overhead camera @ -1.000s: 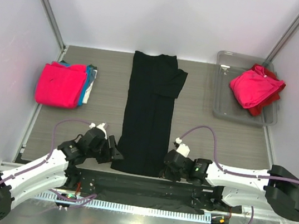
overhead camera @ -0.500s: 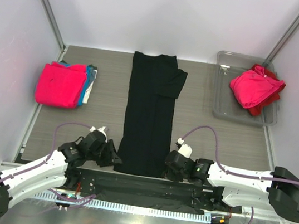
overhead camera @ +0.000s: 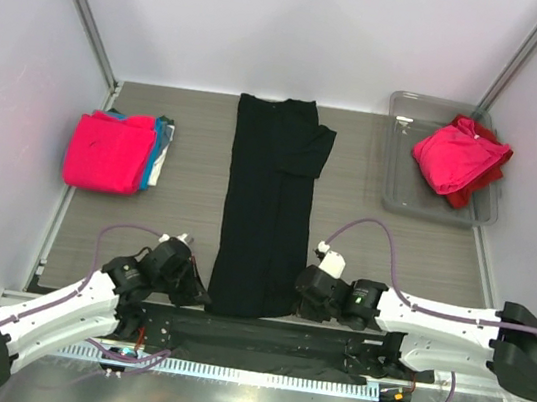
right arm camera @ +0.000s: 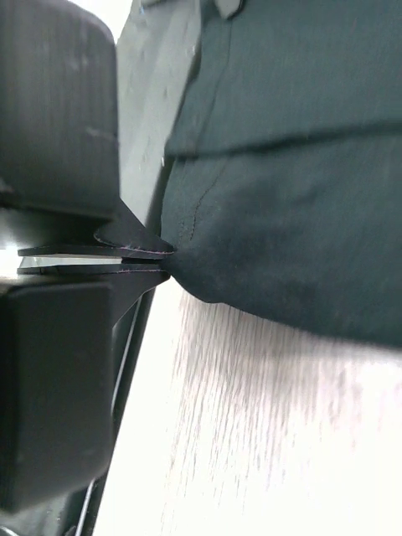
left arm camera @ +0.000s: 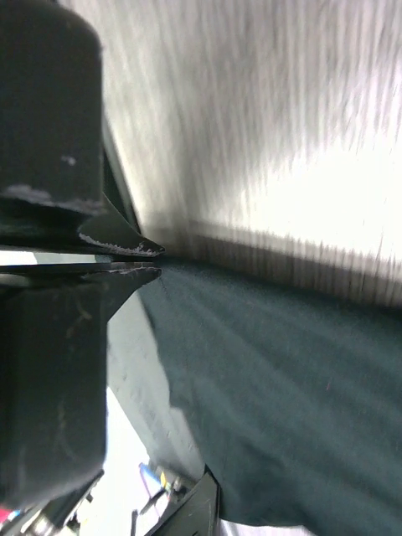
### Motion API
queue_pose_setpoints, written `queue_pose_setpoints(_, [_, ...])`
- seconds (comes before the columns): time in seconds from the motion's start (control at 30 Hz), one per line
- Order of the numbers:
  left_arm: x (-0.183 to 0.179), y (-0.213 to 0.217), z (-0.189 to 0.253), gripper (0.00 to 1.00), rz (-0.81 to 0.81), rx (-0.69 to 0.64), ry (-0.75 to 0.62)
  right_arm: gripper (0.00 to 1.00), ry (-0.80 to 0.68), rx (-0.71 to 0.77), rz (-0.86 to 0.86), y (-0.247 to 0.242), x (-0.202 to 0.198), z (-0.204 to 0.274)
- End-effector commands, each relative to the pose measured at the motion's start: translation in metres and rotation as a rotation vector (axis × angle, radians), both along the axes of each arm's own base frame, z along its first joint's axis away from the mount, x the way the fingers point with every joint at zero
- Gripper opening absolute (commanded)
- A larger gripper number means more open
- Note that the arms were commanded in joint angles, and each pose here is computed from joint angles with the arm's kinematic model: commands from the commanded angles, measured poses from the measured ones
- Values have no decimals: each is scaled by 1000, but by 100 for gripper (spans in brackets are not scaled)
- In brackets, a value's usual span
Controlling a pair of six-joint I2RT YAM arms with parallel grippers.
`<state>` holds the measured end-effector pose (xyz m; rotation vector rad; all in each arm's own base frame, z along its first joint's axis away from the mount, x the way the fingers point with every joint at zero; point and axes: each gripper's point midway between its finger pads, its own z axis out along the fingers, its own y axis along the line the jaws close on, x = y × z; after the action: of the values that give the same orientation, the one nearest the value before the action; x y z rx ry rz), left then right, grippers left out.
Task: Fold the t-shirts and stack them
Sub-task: Fold the tshirt
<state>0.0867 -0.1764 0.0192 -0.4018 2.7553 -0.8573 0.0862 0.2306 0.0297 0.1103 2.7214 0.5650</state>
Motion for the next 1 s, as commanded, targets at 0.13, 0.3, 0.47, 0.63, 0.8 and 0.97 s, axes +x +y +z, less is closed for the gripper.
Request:
queue_pose_setpoints(0.13, [0,-21,36,0,-10,-107,3,1,-151,28,0,10,26,53])
queue_pose_setpoints(0.3, [5,-30,39,0,-22,-115,4,1,-165,6,10,9,30,56])
queue_pose_setpoints(0.47, [30,-35,52,0,29,-110,-64,1,-237,-32,-15,-5,59,70])
queue_pose_setpoints(0.63, [79,-37,76,0,100,-122,-156,1,-283,-71,-57,-19,102,85])
queue_pose_setpoints(0.8, [141,-31,102,0,187,-162,-189,1,-298,-85,-104,-27,157,88])
queue_pose_setpoints(0.97, [194,-20,121,0,271,-101,-222,1,-310,-93,-136,-23,212,94])
